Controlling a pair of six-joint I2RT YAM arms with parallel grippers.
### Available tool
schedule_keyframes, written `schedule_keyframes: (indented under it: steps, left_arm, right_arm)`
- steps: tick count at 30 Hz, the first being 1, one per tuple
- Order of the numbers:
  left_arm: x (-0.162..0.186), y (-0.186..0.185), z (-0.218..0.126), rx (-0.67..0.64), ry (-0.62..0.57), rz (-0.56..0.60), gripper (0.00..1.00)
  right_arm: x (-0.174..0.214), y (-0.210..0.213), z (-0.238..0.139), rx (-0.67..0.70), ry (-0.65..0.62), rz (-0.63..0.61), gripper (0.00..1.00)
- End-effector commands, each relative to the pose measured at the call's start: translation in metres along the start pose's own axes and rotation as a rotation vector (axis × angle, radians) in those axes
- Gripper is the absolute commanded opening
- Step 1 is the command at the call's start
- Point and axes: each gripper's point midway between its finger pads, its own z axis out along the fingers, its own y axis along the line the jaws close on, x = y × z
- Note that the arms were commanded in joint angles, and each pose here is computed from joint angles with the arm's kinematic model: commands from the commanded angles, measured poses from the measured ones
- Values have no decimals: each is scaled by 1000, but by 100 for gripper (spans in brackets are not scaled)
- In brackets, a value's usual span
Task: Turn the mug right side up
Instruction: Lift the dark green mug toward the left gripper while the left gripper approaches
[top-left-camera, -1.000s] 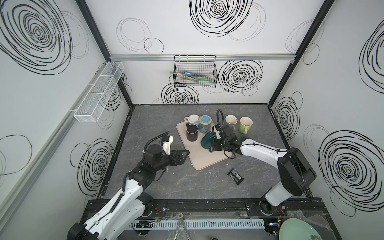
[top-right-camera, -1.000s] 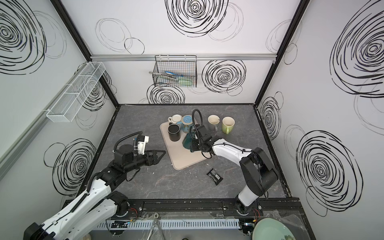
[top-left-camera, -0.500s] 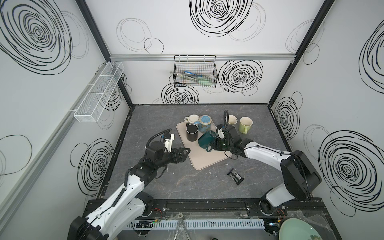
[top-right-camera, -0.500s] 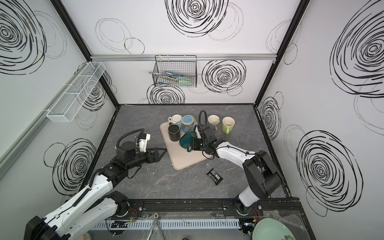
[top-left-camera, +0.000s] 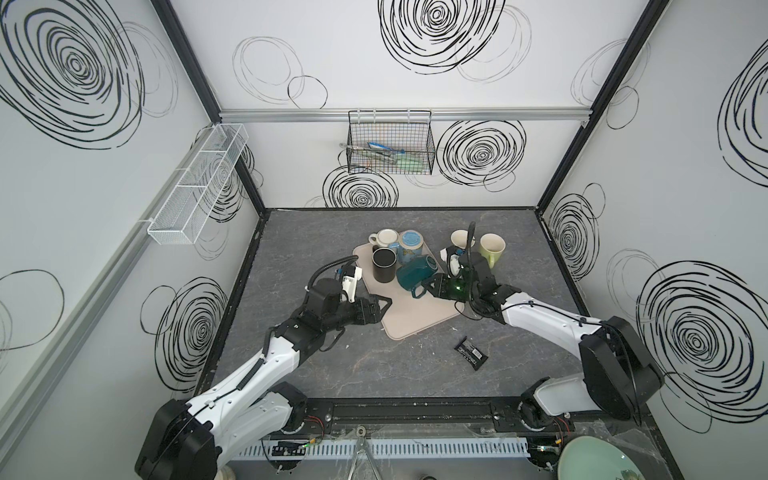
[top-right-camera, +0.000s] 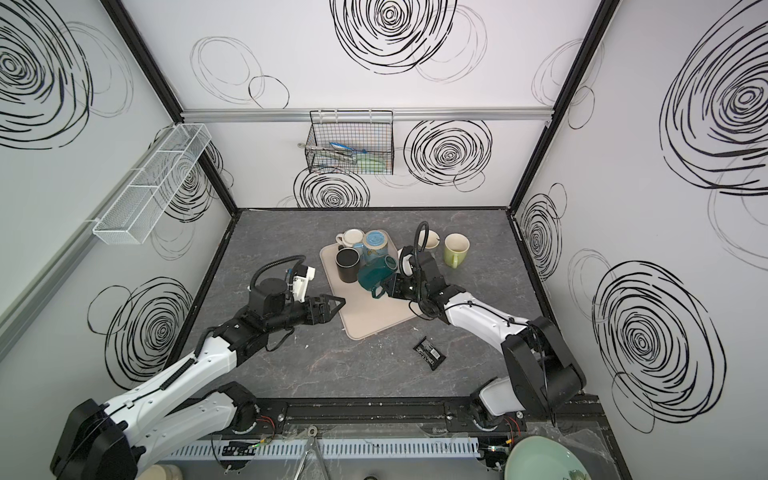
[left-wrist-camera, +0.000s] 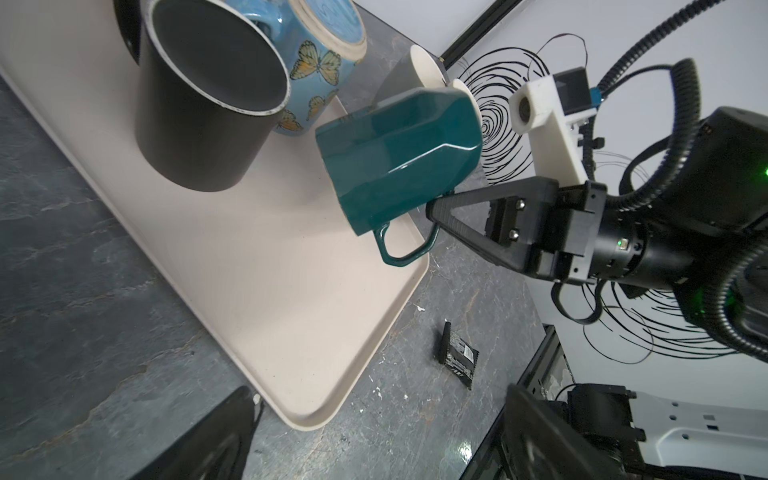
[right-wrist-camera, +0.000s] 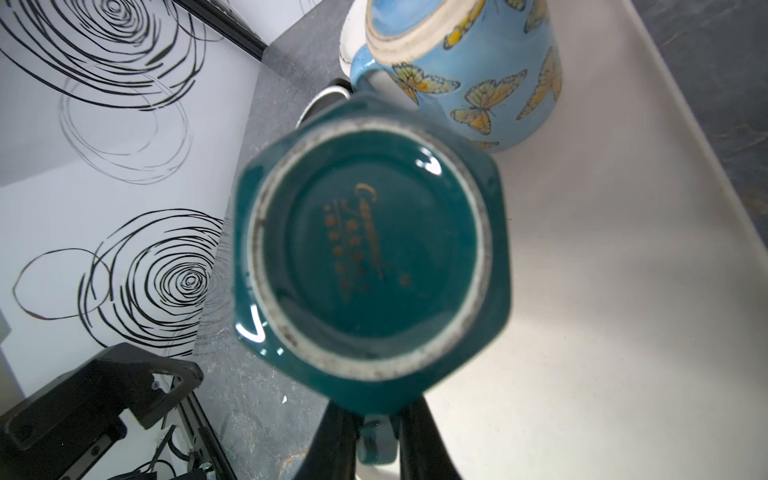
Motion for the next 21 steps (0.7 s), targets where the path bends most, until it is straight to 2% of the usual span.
schedule_keyframes:
  steps: [1,21]
  left_arm:
    - [-27,-25,0,62,-76,26,96]
    - [-38,-62,17,174,-66,0,96]
  right_arm:
    - [-37,51,-25,-206,-153,-47,0]
    - [-38,93,-82,-440,-295,-80,0]
